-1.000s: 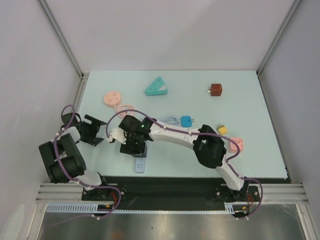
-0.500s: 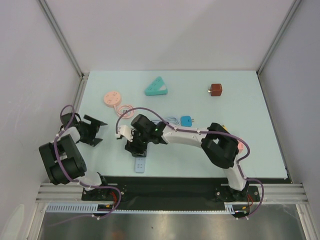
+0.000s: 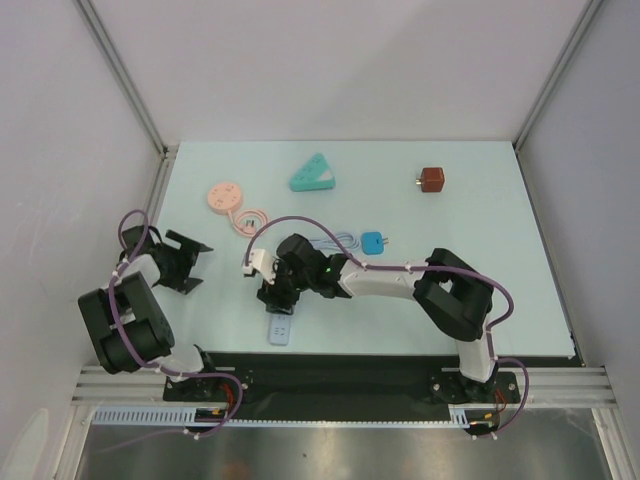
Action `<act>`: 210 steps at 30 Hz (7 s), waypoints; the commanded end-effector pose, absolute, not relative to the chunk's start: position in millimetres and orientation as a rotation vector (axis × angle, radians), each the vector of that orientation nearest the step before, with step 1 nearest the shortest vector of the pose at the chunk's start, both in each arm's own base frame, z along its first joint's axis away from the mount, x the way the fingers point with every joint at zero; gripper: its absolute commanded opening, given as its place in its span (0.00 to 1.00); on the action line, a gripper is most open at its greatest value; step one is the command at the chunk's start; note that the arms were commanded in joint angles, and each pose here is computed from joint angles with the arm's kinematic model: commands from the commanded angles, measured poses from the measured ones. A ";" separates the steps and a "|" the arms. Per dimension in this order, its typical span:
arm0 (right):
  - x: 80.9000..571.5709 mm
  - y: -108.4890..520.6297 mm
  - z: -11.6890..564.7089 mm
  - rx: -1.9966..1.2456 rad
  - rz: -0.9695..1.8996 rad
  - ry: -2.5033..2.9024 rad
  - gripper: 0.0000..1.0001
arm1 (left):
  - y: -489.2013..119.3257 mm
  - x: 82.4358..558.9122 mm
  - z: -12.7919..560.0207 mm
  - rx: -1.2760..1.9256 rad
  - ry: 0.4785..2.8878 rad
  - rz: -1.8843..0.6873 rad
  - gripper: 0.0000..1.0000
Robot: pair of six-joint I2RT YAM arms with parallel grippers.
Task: Insert the plug
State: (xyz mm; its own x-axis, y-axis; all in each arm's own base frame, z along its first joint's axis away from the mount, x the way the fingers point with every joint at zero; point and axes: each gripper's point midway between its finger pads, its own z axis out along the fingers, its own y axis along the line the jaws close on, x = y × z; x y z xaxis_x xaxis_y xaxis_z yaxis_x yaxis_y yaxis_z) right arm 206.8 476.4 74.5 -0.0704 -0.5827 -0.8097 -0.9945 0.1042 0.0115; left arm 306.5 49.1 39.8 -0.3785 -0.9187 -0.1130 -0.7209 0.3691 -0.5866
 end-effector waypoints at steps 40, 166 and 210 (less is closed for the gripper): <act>236.4 451.6 192.6 -1.480 0.742 1.763 0.71 | 32.8 316.1 71.3 -1.153 2.226 -0.658 0.97; 289.8 164.9 104.7 0.248 0.151 2.499 0.50 | -199.4 284.8 265.8 0.319 2.073 -0.711 0.84; 295.9 32.7 317.3 0.365 0.698 1.763 0.88 | -468.8 249.1 83.7 1.699 1.950 -0.625 0.74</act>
